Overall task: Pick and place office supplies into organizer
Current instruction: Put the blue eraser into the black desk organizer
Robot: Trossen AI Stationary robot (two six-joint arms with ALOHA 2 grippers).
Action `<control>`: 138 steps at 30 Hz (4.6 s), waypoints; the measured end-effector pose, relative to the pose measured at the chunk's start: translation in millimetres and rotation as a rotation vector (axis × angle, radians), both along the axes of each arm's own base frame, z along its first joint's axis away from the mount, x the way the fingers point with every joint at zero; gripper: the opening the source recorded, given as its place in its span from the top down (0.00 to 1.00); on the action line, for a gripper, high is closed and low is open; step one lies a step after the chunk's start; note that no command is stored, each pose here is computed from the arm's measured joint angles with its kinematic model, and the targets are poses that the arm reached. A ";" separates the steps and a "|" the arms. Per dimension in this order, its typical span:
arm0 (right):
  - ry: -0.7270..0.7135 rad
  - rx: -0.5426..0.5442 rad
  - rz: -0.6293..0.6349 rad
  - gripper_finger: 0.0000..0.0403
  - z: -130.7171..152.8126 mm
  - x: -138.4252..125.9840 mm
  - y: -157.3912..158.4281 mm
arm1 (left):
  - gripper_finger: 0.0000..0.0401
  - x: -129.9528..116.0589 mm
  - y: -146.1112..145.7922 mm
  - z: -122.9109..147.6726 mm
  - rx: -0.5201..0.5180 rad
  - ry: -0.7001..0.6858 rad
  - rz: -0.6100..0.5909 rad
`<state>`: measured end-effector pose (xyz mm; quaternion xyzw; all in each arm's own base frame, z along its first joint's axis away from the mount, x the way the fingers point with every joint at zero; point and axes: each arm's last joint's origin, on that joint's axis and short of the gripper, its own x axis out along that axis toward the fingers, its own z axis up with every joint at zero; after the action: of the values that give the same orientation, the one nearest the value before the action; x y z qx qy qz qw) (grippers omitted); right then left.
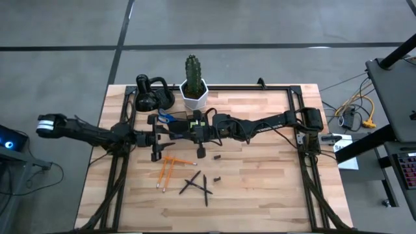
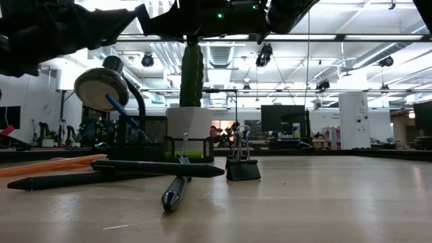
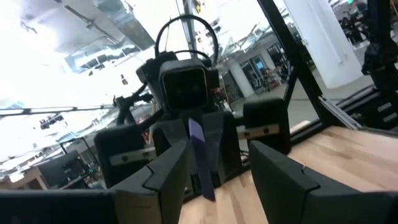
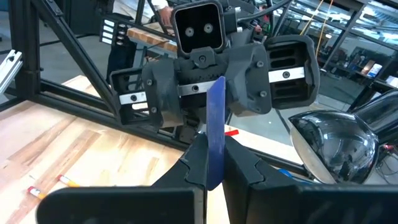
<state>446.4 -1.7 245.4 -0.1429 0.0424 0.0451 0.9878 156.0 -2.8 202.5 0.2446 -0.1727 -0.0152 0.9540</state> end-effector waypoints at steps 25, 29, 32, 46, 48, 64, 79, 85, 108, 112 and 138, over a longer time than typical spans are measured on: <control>0.026 -0.007 0.001 0.97 -2.6 -0.3 0.0 | 0.61 27.1 0.2 7.0 -0.005 -0.015 0.001; 0.026 -0.008 0.001 0.97 -2.6 -0.3 0.0 | 0.61 26.7 0.2 6.4 -0.005 -0.012 0.001; 0.024 -0.021 0.002 0.97 -2.6 -0.3 0.0 | 0.61 26.8 0.4 6.0 -0.009 -0.009 0.007; 0.025 -0.027 -0.004 0.97 -2.7 -0.3 -0.2 | 0.62 24.6 3.6 3.0 -0.047 -0.002 0.114; 0.025 -0.027 -0.005 0.97 -2.7 -0.3 -0.2 | 0.65 24.6 3.6 2.7 -0.047 -0.001 0.113; 0.007 -0.079 -0.006 0.97 1.6 1.0 -0.9 | 0.97 24.5 3.3 2.2 -0.041 0.004 0.106; 0.056 -0.088 -0.071 0.83 1.3 -1.0 -1.2 | 0.98 24.2 4.0 1.5 -0.071 0.014 0.115; 0.099 -0.093 -0.097 0.79 -2.1 -1.9 -2.8 | 0.99 23.9 3.9 2.0 -0.071 0.009 0.113; 0.444 0.087 -0.323 0.87 -49.9 -59.8 -6.2 | 0.99 23.3 5.6 -9.3 -0.165 0.172 0.154; 0.363 0.058 -0.390 0.87 -57.2 -77.7 -8.3 | 0.99 23.6 6.1 -11.7 -0.207 0.201 0.164; 0.047 -0.026 -0.363 0.88 -64.1 -138.7 -8.4 | 0.98 40.2 0.6 -13.2 -0.344 0.444 0.482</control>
<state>307.7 -10.1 181.4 -0.1443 0.0913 -0.1312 0.9765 196.2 -2.2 189.3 0.1050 0.1011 0.1864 0.9716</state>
